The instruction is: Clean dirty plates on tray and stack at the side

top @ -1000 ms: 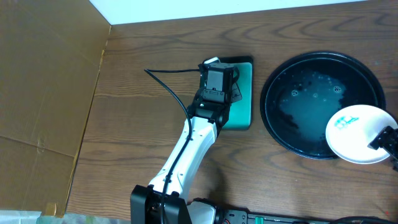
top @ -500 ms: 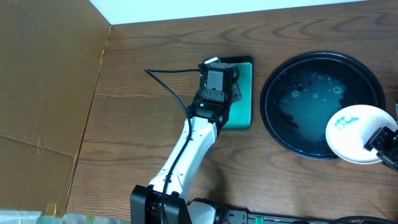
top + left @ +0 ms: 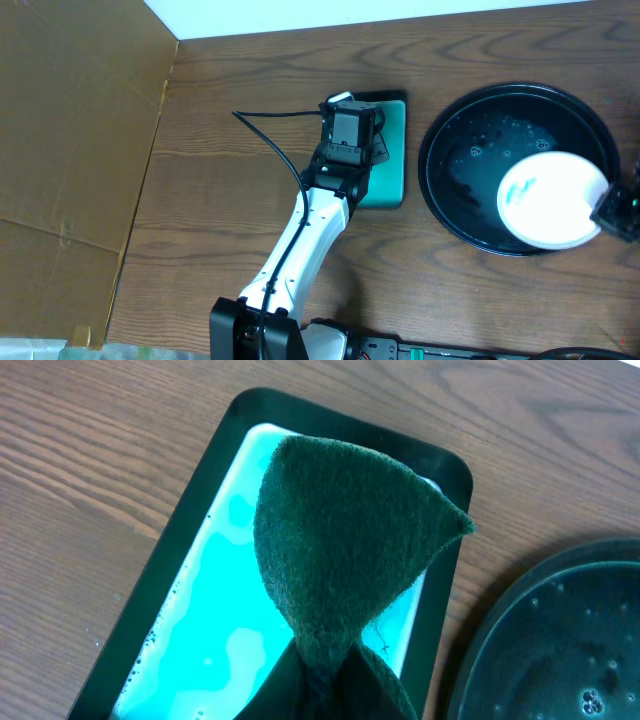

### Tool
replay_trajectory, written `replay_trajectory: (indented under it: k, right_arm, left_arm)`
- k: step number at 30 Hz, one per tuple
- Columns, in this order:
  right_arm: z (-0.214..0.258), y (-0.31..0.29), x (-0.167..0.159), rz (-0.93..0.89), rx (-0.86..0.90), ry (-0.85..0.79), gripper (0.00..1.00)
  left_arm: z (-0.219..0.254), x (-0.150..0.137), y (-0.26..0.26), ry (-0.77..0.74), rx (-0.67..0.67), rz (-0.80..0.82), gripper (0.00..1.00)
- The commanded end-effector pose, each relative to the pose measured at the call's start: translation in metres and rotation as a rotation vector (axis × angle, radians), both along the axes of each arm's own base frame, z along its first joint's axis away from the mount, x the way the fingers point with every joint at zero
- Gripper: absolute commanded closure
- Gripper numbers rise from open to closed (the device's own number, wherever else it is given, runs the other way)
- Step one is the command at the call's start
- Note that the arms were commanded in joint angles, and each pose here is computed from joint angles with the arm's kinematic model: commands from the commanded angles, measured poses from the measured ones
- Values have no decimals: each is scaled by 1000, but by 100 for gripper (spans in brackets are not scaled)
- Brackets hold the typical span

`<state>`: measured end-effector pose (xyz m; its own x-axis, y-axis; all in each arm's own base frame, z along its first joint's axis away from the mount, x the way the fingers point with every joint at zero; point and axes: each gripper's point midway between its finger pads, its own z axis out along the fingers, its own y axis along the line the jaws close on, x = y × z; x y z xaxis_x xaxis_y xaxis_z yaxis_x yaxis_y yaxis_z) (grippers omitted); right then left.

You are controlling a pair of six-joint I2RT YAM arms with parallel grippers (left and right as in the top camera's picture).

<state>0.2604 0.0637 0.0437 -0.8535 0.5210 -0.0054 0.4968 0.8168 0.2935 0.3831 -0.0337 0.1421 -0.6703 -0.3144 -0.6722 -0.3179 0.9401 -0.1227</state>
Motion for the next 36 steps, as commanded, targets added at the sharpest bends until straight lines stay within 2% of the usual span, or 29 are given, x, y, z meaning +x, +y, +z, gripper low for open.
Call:
replay_trajectory:
  k: [1, 4, 8, 10, 14, 20, 26, 31, 33, 35, 36]
  right_arm:
    - [38, 5, 45, 155, -21, -192, 99]
    - [56, 8, 71, 189, -29, -310, 99]
    - [59, 17, 95, 227, 0, -404, 99]
    - [52, 28, 105, 262, 42, -423, 99]
    - [24, 50, 116, 320, 108, -410, 99]
    - [-16, 72, 119, 365, 169, -353, 99]
    - [-38, 58, 117, 339, 81, -300, 99]
    - [-42, 52, 112, 330, 48, -271, 98]
    - [-41, 51, 111, 339, 43, -261, 94]
    - [-38, 51, 111, 363, 36, -252, 79]
    - [-35, 51, 110, 375, 32, -244, 79]
  left_arm:
    - [-4, -1, 1, 9, 9, -5, 93]
    - [-4, 0, -6, 8, -19, -29, 93]
    - [-1, 5, -33, -10, -128, -139, 93]
    - [4, 8, -43, -29, -168, -175, 93]
    - [9, 13, -50, -60, -249, -118, 93]
    - [17, 11, -82, -84, -318, -162, 93]
    - [22, 7, -126, -103, -401, -205, 93]
    - [4, 13, -175, -110, -442, -280, 93]
    - [-5, 16, -188, -111, -445, -305, 93]
    - [-15, 17, -201, -109, -447, -326, 93]
    - [-19, 17, -205, -108, -448, -335, 93]
